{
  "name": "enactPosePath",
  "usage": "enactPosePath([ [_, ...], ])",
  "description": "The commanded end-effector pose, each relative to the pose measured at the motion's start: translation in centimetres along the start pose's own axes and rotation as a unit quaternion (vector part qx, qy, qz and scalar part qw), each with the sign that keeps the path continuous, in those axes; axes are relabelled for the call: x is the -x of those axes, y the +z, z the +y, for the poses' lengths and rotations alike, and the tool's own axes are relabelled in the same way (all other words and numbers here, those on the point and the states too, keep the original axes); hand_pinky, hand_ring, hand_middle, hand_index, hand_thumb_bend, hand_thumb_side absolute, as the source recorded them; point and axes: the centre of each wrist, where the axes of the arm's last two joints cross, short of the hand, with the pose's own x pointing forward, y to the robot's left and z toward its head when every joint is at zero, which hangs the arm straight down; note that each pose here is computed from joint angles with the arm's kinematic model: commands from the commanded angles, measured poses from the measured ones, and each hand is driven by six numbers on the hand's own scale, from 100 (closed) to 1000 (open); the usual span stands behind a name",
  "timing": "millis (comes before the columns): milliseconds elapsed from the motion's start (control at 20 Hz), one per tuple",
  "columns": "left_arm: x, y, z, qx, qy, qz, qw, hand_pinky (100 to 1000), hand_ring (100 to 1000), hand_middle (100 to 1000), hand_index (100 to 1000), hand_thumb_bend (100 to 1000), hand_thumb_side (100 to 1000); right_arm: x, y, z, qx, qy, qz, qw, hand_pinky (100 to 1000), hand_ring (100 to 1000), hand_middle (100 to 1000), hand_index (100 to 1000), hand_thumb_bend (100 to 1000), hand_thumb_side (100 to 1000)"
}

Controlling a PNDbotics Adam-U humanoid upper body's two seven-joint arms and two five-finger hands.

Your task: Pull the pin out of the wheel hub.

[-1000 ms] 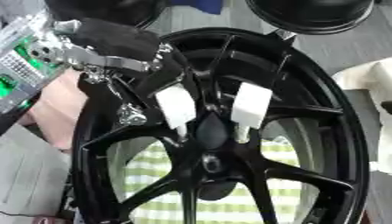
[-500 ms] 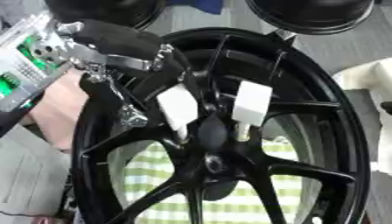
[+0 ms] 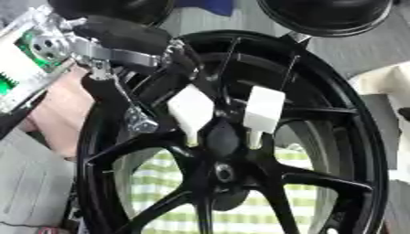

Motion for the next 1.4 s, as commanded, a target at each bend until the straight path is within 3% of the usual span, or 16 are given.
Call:
enactPosePath([
  [50, -0.8, 1.4, 2.0, 0.027, -0.058, -0.037, 0.997, 732, 520, 324, 336, 100, 192, -0.6, -0.1, -0.4, 0.001, 0.003, -0.007, 1.000, 907, 737, 565, 675, 255, 391],
  [450, -1.6, 2.9, 3.2, -0.038, -0.054, -0.038, 0.997, 725, 507, 313, 334, 100, 207, -0.7, 0.0, -0.5, 0.003, 0.005, -0.009, 1.000, 908, 737, 565, 675, 249, 394],
  [800, -2.2, 7.1, 5.1, -0.145, -0.047, -0.019, 0.988, 725, 499, 301, 334, 100, 224, -0.7, 0.1, -0.6, 0.006, 0.007, -0.009, 1.000, 909, 737, 566, 675, 243, 395],
  [1200, -1.5, 15.1, 4.5, -0.237, -0.025, 0.086, 0.967, 723, 495, 291, 335, 100, 239, -0.6, 0.7, -1.3, 0.028, 0.013, -0.009, 1.000, 909, 737, 566, 676, 239, 394],
  [1400, -1.0, 19.5, 2.5, -0.294, -0.004, 0.155, 0.943, 725, 491, 285, 337, 100, 273, -0.7, 0.7, -1.3, 0.032, 0.012, -0.011, 0.999, 909, 737, 565, 676, 254, 393],
])
